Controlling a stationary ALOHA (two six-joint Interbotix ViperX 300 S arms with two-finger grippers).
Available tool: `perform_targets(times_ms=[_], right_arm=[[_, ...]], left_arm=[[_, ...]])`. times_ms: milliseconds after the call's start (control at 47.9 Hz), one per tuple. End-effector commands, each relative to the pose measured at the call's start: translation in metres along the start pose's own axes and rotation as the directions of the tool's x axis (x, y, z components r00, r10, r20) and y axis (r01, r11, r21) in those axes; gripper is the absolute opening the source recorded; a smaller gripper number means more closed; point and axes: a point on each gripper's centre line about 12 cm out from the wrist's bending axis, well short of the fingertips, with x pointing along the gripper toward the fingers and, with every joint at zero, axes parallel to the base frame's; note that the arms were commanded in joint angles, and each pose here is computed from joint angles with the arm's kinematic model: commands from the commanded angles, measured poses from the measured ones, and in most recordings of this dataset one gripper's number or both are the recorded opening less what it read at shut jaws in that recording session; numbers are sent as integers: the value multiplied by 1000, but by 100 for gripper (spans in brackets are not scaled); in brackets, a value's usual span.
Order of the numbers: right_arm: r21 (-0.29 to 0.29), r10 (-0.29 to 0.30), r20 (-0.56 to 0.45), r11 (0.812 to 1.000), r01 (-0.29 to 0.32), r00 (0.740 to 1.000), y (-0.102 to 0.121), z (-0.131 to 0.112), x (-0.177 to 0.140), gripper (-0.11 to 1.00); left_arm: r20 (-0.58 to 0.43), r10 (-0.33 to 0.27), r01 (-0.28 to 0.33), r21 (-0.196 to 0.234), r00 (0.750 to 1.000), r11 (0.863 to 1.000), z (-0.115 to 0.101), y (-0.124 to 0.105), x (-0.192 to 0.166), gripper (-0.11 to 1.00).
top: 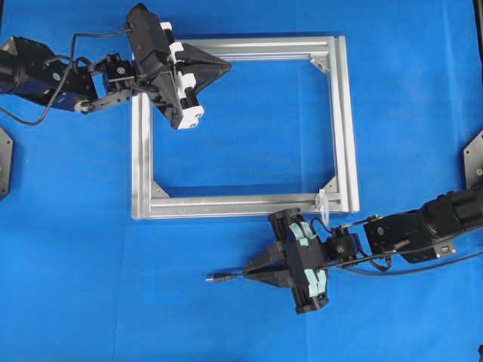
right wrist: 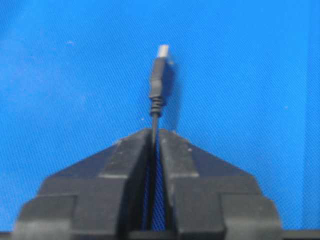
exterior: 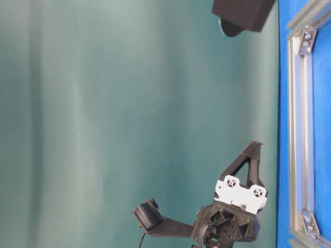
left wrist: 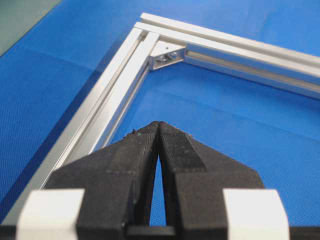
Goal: Insert the wire through the string loop located on the right side.
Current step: 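Close the right gripper on the black cable just below the USB plug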
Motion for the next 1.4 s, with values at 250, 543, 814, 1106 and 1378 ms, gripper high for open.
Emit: perform_targets(times_ms=[250,543,814,1106,1378], right_arm=[[-3,15,18,1000,-15,1000,6,11,0,-3],[-3,32,85,999,-32,996,12,46,-17,-3],[-32,45,124,999,-41,991,17,90,-43,-3],[-33,45,121,999,-41,992,17,93,-46,-3],[-35,44,114,999,-40,993,17,91,-46,-3]], left_arm=[[46,-3,3,0,999,1000,15,-1,-1,0],[52,-3,4,-1,999,1000,17,-1,0,0],[57,-2,2,-1,998,1000,18,0,0,0],[60,-2,2,-1,998,1000,18,0,0,0],[60,-3,4,-1,998,1000,18,-1,0,0]])
